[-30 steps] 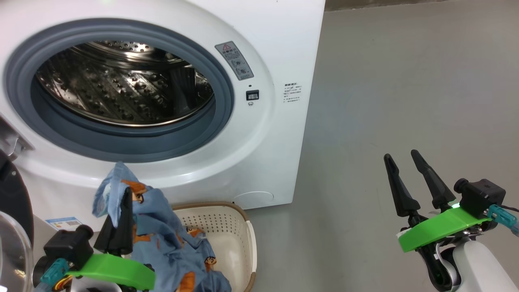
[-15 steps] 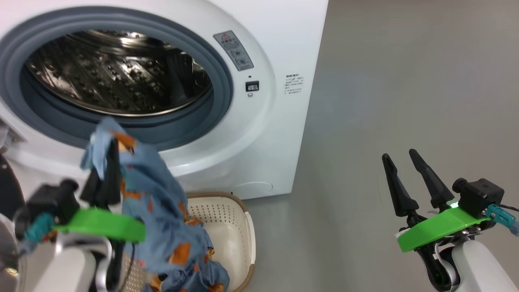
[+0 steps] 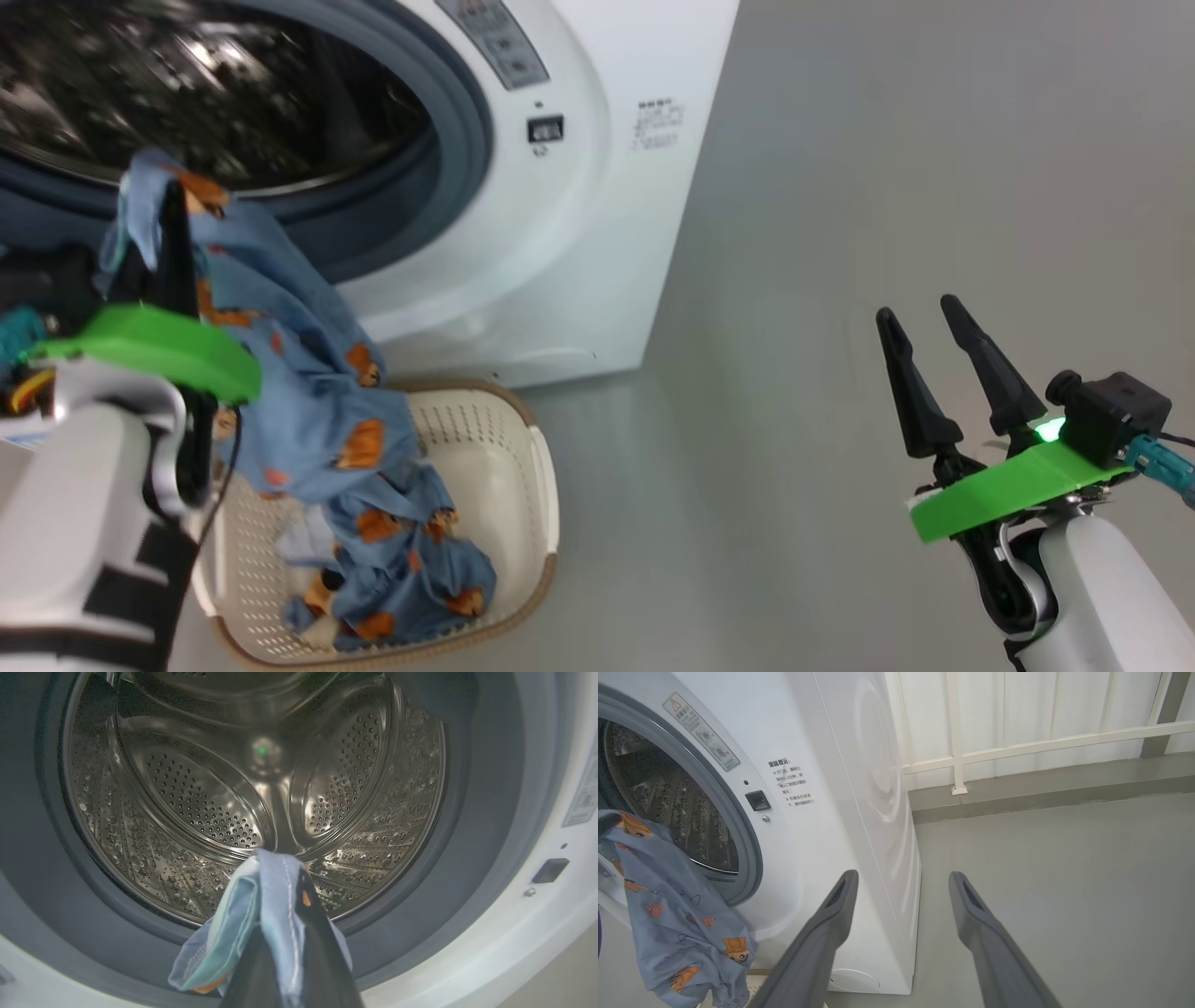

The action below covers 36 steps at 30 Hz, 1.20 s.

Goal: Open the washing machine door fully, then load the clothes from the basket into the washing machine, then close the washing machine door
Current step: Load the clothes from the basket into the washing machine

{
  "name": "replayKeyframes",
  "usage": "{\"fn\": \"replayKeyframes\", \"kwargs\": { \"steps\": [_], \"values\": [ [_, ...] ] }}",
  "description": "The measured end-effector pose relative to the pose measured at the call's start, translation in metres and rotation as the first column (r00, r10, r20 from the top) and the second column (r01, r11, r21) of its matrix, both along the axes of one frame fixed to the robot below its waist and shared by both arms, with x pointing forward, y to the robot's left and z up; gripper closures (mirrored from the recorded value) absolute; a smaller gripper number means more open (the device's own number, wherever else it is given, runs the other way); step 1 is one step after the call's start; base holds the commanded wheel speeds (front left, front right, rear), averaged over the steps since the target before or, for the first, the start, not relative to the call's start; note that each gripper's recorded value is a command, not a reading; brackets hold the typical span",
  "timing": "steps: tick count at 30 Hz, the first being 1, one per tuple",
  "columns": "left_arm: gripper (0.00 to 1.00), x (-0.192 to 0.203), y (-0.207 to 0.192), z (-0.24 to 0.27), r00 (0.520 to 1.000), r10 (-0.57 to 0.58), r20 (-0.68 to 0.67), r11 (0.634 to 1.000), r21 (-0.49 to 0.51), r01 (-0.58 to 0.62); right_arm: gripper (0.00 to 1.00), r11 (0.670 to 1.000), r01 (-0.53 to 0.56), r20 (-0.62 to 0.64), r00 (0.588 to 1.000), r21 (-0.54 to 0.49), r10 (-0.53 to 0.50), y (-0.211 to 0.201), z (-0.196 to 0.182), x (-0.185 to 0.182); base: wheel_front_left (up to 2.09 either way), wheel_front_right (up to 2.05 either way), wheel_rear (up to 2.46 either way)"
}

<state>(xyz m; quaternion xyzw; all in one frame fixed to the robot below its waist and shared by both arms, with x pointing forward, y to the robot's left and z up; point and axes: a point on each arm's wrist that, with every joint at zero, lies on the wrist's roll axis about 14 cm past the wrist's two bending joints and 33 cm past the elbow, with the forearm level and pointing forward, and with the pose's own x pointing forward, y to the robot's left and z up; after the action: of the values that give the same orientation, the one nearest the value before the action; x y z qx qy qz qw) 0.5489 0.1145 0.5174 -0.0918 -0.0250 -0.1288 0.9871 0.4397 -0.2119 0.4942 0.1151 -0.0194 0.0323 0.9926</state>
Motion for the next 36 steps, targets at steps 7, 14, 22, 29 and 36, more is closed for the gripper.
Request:
{"fn": "replayKeyframes", "kwargs": {
  "steps": [7,14,22,29,36],
  "values": [
    [1.0,0.046,-0.008,-0.037,0.996,-0.003,-0.089,1.0,-0.001,0.003,0.0,1.0,0.024,-0.037,0.999,0.009,-0.024,-0.005,-0.019,0.015,0.0,0.0,0.0],
    [1.0,0.091,-0.017,-0.059,0.993,-0.004,-0.119,1.0,-0.025,0.001,0.0,0.999,0.051,-0.088,0.995,-0.01,-0.052,-0.015,-0.043,0.023,0.0,0.0,0.0],
    [1.0,0.126,-0.033,-0.089,0.988,-0.027,-0.153,0.999,0.016,0.03,0.0,0.995,0.088,-0.144,0.985,-0.035,-0.093,-0.029,-0.067,0.025,0.0,0.0,0.0],
    [1.0,0.159,-0.041,-0.057,1.0,-0.002,-0.02,1.0,-0.019,0.001,0.0,0.991,0.119,-0.174,0.976,-0.058,-0.127,-0.04,-0.078,0.021,0.0,0.0,0.0],
    [1.0,0.17,-0.021,-0.034,0.992,0.099,0.083,0.993,-0.079,-0.093,0.0,0.989,0.131,-0.188,0.972,-0.071,-0.142,-0.045,-0.085,0.022,0.0,0.0,0.0]
  ]
}}
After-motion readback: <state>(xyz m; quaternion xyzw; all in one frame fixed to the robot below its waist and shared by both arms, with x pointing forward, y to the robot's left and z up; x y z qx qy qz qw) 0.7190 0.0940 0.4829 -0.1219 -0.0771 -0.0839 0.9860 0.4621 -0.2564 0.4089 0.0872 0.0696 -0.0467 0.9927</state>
